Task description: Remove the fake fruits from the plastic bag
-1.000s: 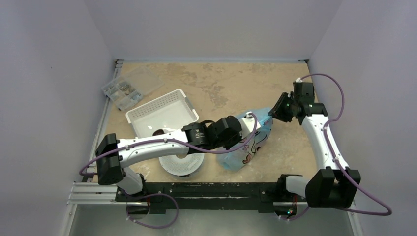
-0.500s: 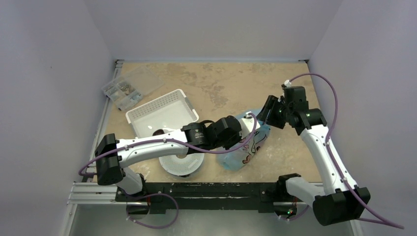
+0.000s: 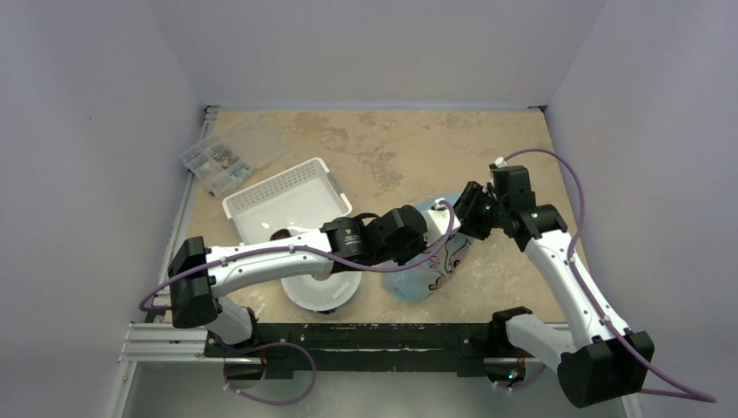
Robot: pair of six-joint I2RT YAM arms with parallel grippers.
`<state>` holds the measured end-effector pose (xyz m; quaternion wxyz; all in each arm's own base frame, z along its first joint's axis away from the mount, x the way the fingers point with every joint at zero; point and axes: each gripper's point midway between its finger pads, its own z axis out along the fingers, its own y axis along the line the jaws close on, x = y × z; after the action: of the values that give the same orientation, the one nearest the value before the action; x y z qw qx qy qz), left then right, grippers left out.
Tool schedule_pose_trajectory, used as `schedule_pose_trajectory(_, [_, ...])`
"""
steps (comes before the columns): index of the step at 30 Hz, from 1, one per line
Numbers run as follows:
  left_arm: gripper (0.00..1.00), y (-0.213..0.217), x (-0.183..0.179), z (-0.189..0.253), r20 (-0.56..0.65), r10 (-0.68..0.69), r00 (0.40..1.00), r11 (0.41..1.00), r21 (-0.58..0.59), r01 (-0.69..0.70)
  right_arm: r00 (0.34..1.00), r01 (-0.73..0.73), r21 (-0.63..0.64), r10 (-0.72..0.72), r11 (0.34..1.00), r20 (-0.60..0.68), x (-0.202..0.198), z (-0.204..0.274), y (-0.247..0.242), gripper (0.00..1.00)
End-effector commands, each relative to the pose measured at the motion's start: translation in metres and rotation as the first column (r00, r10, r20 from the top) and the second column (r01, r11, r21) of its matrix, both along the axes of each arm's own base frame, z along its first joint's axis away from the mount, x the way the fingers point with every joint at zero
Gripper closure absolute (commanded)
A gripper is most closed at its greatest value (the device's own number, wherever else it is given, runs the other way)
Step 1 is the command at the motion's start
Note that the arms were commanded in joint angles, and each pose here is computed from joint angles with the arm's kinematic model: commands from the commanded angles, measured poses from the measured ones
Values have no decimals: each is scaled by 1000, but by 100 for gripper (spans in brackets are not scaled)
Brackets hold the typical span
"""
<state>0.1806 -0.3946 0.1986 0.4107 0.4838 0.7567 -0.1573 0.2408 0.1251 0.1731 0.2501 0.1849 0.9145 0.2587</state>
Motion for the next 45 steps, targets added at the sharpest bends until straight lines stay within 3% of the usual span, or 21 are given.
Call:
schedule_pose_trajectory(1, [100,-6,-3,6,11,-27,1000,999,-23,27,998,11,50,-14,999,56,8,13,7,59])
schedule_pose_trajectory(10, [100,-8,-8,7,0,-49,999,998,-33,49,982,134,57,-140,989,123,36,35,-2,100])
schedule_pose_trajectory(14, [100,-8,-9,10,6,-53,999,998,-37,54,968,215,-115,-196,970,159,60,45,-35,100])
schedule_pose_trajectory(18, [100,-8,-10,14,8,-57,998,997,-47,57,932,340,-286,-280,896,229,82,51,-97,100])
schedule_pose_trajectory(21, [100,-7,-11,19,13,-61,998,996,-59,61,922,370,-293,-309,882,234,86,53,-119,100])
schedule_pose_trajectory(29, [98,-10,-20,26,-20,-85,996,992,-96,82,944,216,-179,-158,960,289,87,68,-84,100])
schedule_pose_trajectory(38, [37,-6,-22,38,-35,-62,997,984,-167,55,964,39,-174,9,984,266,68,55,-39,100])
schedule_pose_trajectory(41, [24,-5,-28,41,-72,-68,995,981,-187,53,954,-28,-156,73,987,289,63,54,-20,100])
schedule_pose_trajectory(43, [21,-4,-25,38,-97,-62,993,979,-200,42,943,-60,-138,102,989,318,61,58,-11,100])
schedule_pose_trajectory(45, [7,-5,-20,29,-149,-76,986,973,-227,41,927,-72,-119,110,990,359,59,65,-6,100])
